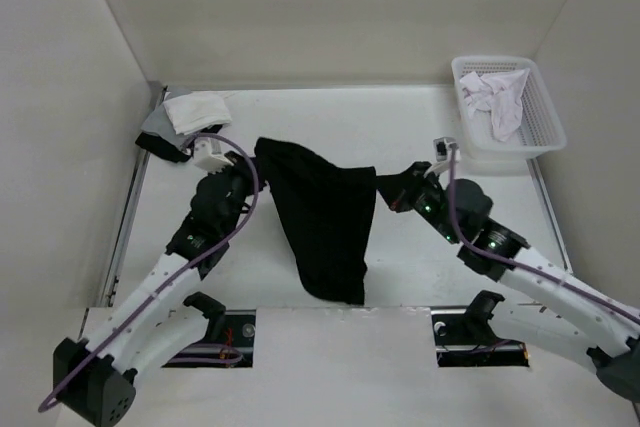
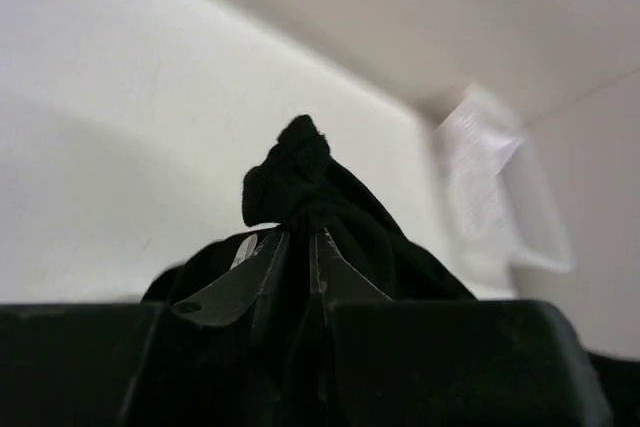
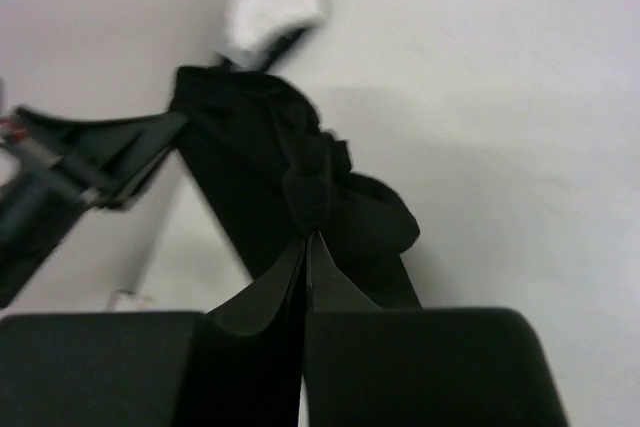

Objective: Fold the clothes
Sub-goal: Flatten the tank top out

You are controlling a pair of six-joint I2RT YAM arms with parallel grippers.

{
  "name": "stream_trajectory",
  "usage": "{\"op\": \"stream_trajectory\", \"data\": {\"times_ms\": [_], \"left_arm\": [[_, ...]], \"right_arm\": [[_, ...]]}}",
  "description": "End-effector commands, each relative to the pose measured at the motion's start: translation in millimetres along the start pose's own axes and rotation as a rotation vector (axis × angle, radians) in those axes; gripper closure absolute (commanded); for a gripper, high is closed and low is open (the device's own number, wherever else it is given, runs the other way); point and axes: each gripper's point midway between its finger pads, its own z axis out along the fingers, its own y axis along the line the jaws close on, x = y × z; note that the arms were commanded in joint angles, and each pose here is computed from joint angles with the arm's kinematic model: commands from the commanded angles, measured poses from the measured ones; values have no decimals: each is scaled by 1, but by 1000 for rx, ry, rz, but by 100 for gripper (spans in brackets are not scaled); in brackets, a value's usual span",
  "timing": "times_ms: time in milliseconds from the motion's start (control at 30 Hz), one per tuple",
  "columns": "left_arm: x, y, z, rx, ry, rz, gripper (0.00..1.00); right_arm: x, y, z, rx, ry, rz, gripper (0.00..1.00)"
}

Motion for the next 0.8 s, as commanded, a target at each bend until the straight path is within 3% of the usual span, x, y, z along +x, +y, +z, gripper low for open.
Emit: {"op": "stream_trajectory", "data": {"times_ms": [0, 133, 300, 433, 533, 633, 767], "left_arm": [[-104, -58, -39, 128, -250, -40, 98], [-179, -102, -100, 266, -411, -108, 98], [-212, -128, -142, 352, -468, -114, 98], [-228, -125, -149, 312, -528, -69, 97], [-231, -122, -127, 246, -547, -17, 97], [-213, -121, -75, 192, -489, 30, 97], [-158, -100, 27, 70, -329, 59, 96]], "right_arm": [[-40, 46, -49, -79, -85, -47, 98], [-57, 104, -106, -220, -118, -70, 98], [-87, 134, -144, -277, -187, -98, 98], [-95, 155, -159, -340, -206, -104, 97], [-82, 152, -145, -316, -193, -130, 96], [-56, 125, -109, -237, -142, -120, 96], [-38, 63, -48, -102, -72, -83, 96]]}}
